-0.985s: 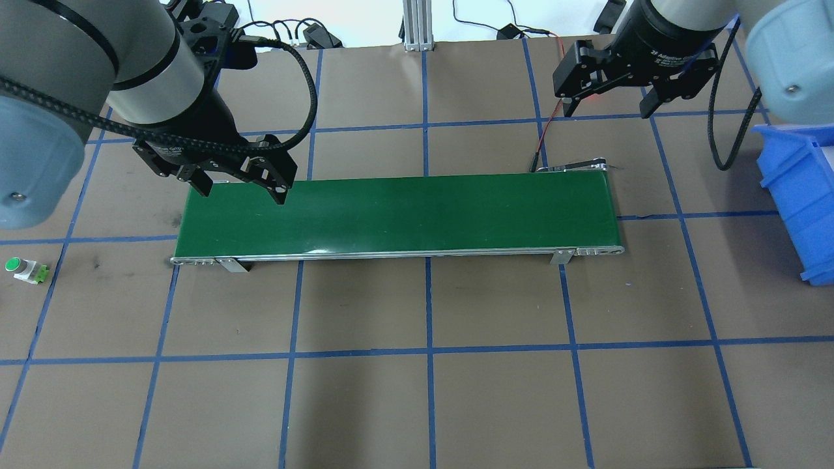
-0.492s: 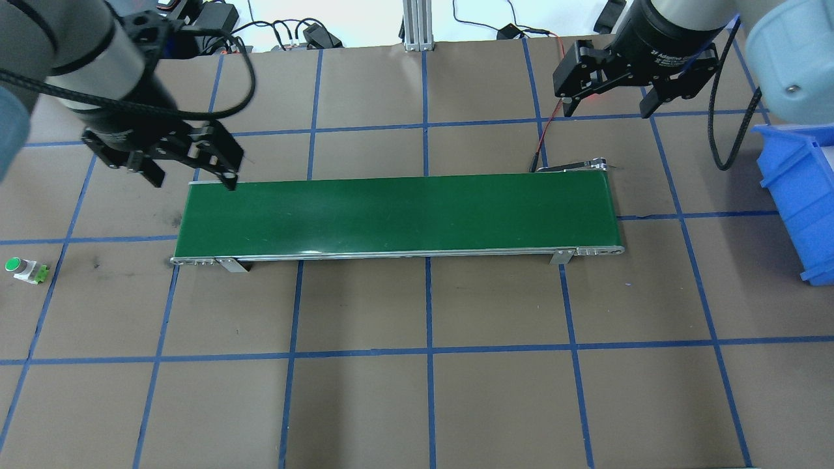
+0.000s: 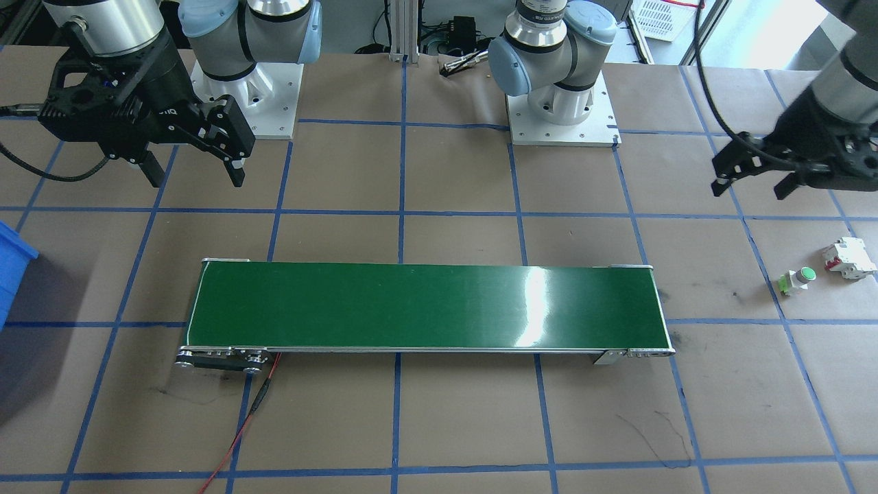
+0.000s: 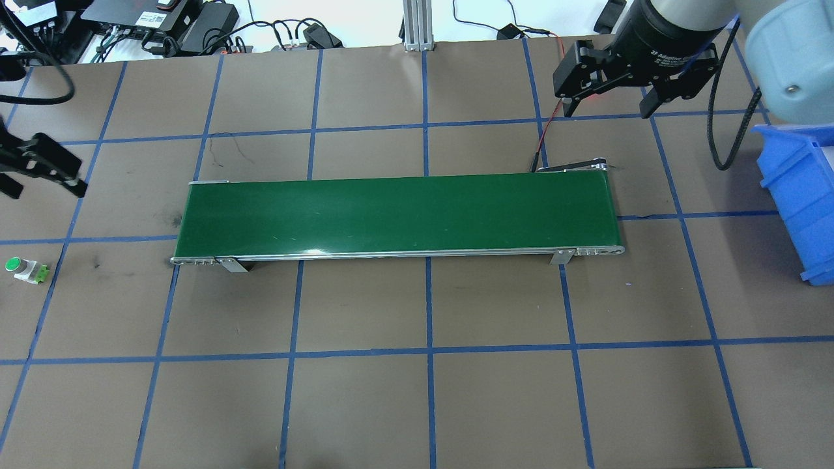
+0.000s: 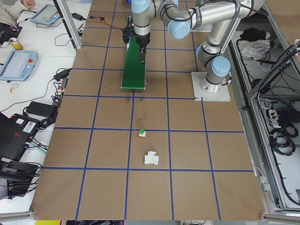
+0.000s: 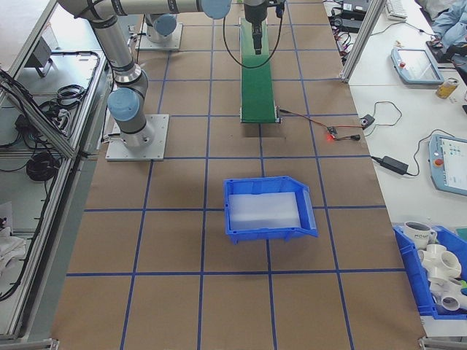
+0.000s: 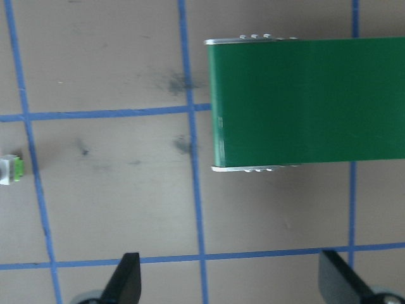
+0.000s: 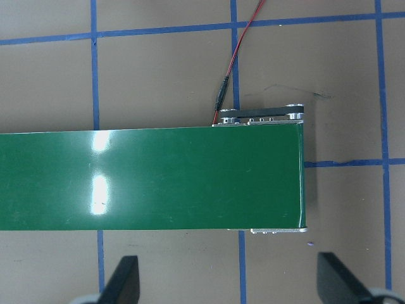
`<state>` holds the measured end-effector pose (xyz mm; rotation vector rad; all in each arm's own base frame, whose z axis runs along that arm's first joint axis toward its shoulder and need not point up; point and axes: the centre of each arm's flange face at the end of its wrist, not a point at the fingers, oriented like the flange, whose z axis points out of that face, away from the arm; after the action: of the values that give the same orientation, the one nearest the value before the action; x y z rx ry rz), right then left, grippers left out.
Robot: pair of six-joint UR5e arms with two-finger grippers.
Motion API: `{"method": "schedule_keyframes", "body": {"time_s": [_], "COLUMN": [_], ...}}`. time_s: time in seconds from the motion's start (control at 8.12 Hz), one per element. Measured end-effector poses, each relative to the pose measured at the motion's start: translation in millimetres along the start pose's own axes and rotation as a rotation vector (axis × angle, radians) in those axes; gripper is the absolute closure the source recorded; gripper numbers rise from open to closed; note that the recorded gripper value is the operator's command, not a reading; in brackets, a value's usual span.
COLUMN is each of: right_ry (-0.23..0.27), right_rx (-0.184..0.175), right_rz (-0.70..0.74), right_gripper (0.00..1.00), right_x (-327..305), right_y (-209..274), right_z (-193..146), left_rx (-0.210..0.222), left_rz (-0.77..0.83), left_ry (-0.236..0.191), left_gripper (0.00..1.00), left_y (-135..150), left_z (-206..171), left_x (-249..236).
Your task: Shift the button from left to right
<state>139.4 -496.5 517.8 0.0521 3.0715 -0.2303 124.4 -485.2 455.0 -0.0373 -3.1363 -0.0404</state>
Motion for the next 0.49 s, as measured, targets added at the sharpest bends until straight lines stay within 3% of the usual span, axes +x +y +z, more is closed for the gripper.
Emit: {"method": "schedule_keyframes", "body": {"time_s": [0.25,0.49], "right_ry": [0.000,-0.001], "right_rx": [0.000,0.000], "right_rz": [0.000,0.000], "right_gripper": [0.00,0.00], "right_x": [0,0], "right_y": [0,0], "right_z": [0,0], "left_rx": [0.001,0.013], "left_rz": [-0.015,0.000], "left_ry": [0.003,-0.008], "left_gripper": [0.00,0.00], "left_y": [16,17], "left_z": [34,70], "left_x": [-114,-175]}}
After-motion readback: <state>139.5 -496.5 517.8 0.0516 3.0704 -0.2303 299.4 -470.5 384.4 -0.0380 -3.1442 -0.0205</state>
